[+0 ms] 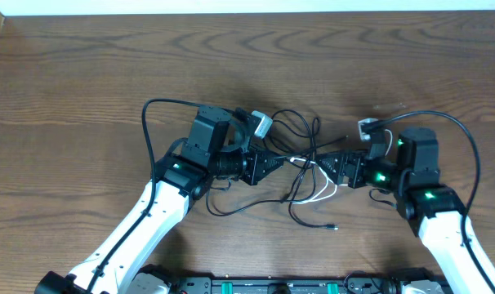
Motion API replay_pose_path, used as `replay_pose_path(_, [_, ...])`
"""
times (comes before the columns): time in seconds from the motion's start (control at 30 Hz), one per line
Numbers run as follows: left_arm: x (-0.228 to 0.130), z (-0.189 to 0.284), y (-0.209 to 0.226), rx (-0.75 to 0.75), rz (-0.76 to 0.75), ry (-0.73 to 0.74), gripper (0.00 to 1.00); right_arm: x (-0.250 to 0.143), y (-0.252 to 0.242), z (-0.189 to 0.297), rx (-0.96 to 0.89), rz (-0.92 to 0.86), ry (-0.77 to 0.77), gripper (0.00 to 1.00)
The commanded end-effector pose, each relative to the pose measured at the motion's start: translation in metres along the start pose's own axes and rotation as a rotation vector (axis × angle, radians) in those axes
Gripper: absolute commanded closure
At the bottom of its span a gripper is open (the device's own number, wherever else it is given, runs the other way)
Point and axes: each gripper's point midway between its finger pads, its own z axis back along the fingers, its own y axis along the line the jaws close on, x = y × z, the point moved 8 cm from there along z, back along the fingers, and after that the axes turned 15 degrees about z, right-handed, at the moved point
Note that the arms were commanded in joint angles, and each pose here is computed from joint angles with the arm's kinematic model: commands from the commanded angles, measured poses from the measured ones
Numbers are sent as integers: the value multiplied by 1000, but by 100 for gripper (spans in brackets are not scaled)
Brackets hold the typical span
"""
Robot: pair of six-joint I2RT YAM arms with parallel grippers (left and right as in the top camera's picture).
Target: Untangle cables
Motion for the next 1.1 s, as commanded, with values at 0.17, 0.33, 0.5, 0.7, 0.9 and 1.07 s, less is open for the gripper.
replay_pose_path(0.17, [3, 2, -4, -29, -15, -17, 92, -15, -7, -25, 38, -79, 115, 28])
replay_pose_path(0.33, [7, 2, -5, -32, -22, -38, 92, -23, 0, -34, 110, -86, 163, 41])
replay_pose_path(0.5, [11, 2, 0, 29, -20, -78, 92, -25, 4, -37, 116, -75, 180, 67])
replay_pose_path(0.7, [14, 3, 5, 77, -15, -111, 92, -25, -4, -38, 22, -57, 173, 95])
replay_pose_path(0.9, [21, 14, 17, 104, 23, -147, 92, -33, -33, -32, -295, -90, 197, 98])
replay_pose_path(1.07, [33, 35, 37, 142, 157, -222, 92, -53, -70, -5, -765, -295, 231, 99])
